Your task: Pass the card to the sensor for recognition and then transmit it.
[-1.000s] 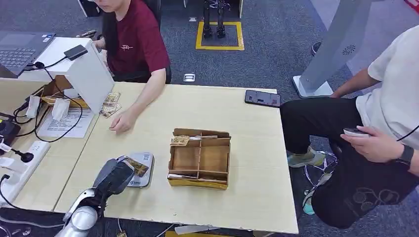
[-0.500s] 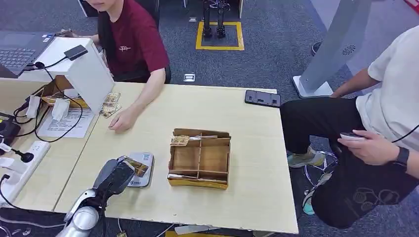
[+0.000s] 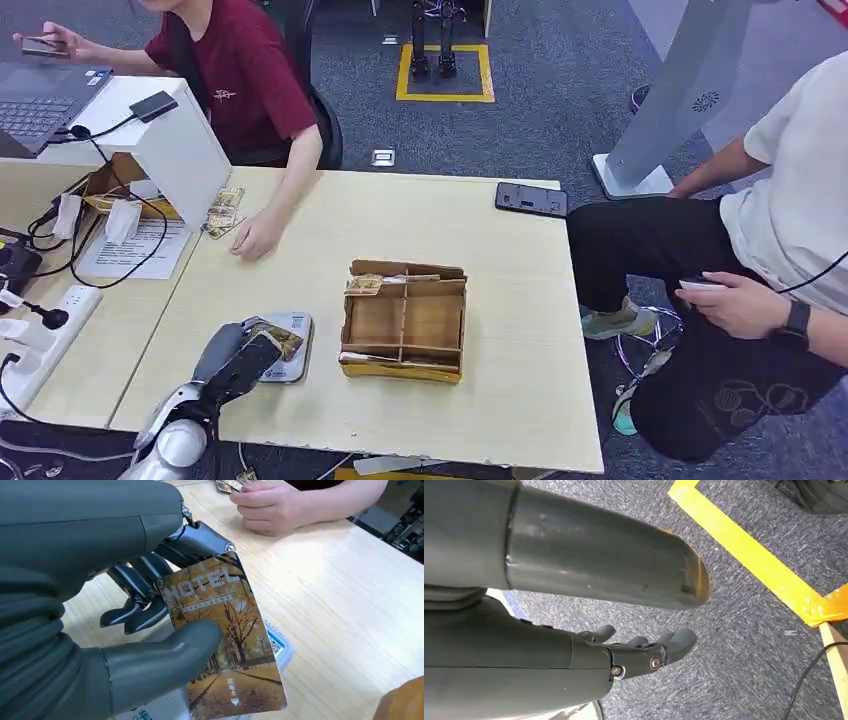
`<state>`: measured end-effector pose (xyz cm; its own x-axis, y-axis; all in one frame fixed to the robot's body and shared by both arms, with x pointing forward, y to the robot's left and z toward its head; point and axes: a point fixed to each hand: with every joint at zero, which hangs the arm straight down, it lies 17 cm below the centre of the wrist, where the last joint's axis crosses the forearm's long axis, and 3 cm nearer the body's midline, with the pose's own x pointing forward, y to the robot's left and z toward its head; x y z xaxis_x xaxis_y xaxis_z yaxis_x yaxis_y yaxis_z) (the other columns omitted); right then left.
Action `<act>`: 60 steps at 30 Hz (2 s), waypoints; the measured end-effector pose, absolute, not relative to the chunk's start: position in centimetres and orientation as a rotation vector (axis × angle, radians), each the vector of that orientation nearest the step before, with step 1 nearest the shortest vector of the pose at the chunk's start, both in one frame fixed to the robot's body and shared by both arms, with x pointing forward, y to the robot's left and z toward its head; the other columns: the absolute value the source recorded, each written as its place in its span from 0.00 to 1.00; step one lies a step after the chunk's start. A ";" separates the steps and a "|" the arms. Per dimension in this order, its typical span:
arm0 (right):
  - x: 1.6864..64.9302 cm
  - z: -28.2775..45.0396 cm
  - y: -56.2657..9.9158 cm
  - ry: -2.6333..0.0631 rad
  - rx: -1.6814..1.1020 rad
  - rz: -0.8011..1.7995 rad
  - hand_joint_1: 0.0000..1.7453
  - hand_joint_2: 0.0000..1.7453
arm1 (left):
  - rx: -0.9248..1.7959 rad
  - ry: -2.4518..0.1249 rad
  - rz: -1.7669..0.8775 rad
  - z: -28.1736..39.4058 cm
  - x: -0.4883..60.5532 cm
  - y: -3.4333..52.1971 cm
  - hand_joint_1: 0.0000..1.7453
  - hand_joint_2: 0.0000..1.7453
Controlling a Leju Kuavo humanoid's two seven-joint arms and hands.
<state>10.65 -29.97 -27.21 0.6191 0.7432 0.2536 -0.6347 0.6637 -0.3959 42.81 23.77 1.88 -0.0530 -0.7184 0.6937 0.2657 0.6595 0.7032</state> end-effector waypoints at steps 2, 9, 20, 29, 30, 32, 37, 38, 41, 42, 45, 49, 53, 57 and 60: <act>10.7 -27.2 -29.9 -0.420 -0.280 0.807 0.00 0.00 | 0.429 -1.393 -0.861 1.3 42.8 23.6 1.00 1.00; 11.1 -27.1 -29.9 -0.425 -0.282 0.813 0.00 0.00 | 0.434 -1.365 -0.890 0.0 42.4 23.0 1.00 1.00; 11.3 -27.1 -29.9 -0.426 -0.284 0.814 0.00 0.00 | 0.423 -1.355 -0.893 -0.5 42.2 22.5 1.00 1.00; 11.4 -27.1 -29.9 -0.430 -0.287 0.817 0.00 0.00 | 0.051 -1.509 -0.539 2.3 41.1 20.5 1.00 1.00; 11.4 -27.1 -29.9 -0.431 -0.287 0.819 0.00 0.00 | 0.041 -1.530 -0.504 2.9 41.2 20.6 1.00 1.00; 11.3 -27.1 -29.9 -0.432 -0.288 0.822 0.00 0.00 | 0.040 -1.601 -0.401 5.1 42.1 21.3 1.00 1.00; 11.8 -26.9 -30.0 -0.445 -0.299 0.824 0.00 0.00 | 0.163 -1.817 -0.128 13.4 45.5 26.1 1.00 1.00; 11.8 -26.9 -29.9 -0.446 -0.299 0.826 0.00 0.00 | 0.187 -1.850 -0.092 14.7 45.8 27.0 1.00 1.00; 11.8 -27.0 -29.9 -0.441 -0.296 0.837 0.00 0.00 | 0.277 -1.929 -0.042 17.7 46.4 28.9 1.00 1.00; 11.8 -27.0 -29.8 -0.439 -0.292 0.843 0.00 0.00 | 0.338 -1.959 -0.044 18.8 46.7 29.6 1.00 1.00; 11.6 -27.1 -29.6 -0.430 -0.281 0.863 0.00 0.00 | 0.518 -2.039 -0.078 21.7 47.1 31.0 1.00 1.00; 12.1 -27.0 -29.2 -0.435 -0.268 0.888 0.00 0.00 | 0.787 -2.098 -0.216 24.8 47.8 31.8 1.00 1.00; 12.9 -26.9 -28.8 -0.446 -0.257 0.902 0.00 0.00 | 1.030 -2.083 -0.359 26.1 48.9 32.8 1.00 1.00; 13.6 -26.7 -28.8 -0.458 -0.262 0.906 0.00 0.00 | 1.137 -2.058 -0.425 26.5 49.8 33.8 1.00 1.00; 13.8 -26.7 -28.7 -0.461 -0.263 0.907 0.00 0.00 | 1.142 -2.044 -0.432 26.2 50.2 34.1 1.00 1.00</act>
